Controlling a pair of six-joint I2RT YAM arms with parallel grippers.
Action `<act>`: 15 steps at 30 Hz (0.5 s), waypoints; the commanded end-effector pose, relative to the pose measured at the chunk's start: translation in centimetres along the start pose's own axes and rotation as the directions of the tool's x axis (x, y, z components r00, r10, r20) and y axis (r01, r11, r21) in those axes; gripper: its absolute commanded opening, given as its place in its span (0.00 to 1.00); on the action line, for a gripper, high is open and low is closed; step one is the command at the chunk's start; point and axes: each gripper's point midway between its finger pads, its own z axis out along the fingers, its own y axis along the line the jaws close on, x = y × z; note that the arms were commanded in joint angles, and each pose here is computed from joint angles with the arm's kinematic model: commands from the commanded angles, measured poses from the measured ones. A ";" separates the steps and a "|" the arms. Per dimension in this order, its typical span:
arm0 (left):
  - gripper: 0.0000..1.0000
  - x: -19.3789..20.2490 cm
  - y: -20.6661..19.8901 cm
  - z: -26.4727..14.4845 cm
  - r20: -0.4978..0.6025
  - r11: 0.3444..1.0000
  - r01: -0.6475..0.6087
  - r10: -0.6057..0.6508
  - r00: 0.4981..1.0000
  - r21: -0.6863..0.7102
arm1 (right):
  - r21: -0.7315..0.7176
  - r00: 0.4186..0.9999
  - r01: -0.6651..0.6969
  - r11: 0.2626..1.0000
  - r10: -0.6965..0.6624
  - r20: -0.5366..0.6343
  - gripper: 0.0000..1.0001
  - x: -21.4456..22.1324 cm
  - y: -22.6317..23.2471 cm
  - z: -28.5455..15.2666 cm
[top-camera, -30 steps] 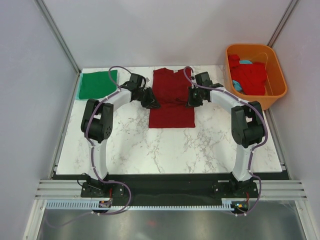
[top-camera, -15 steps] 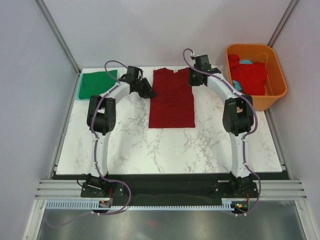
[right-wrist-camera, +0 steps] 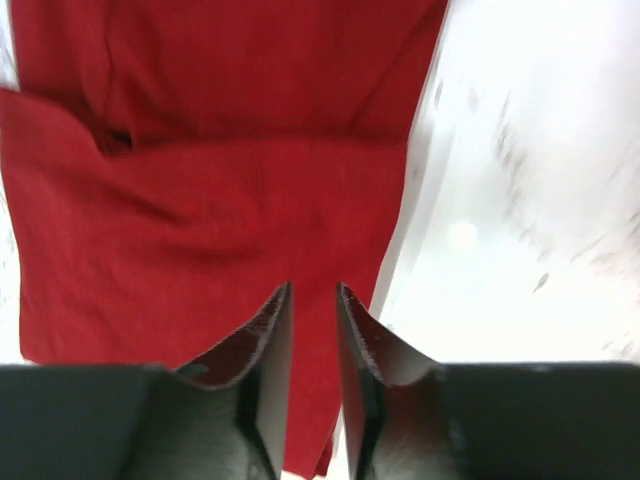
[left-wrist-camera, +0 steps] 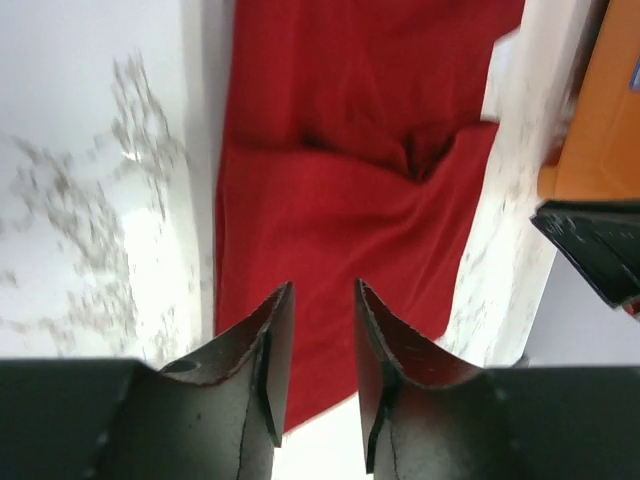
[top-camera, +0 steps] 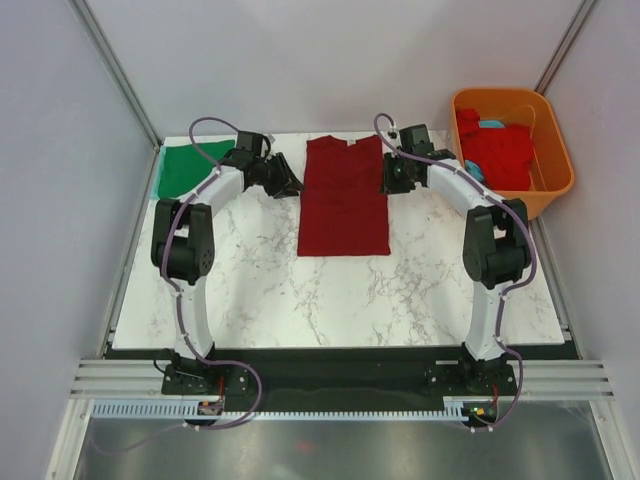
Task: Fold and stack the t-shirts
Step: Fold the tshirt
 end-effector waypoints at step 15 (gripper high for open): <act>0.56 13.9 4.0 -6.6 -0.170 1.000 -0.015 0.013 0.985 -0.008 | -0.155 0.969 -0.159 0.975 0.124 -0.213 0.51 14.1 1.8 -6.2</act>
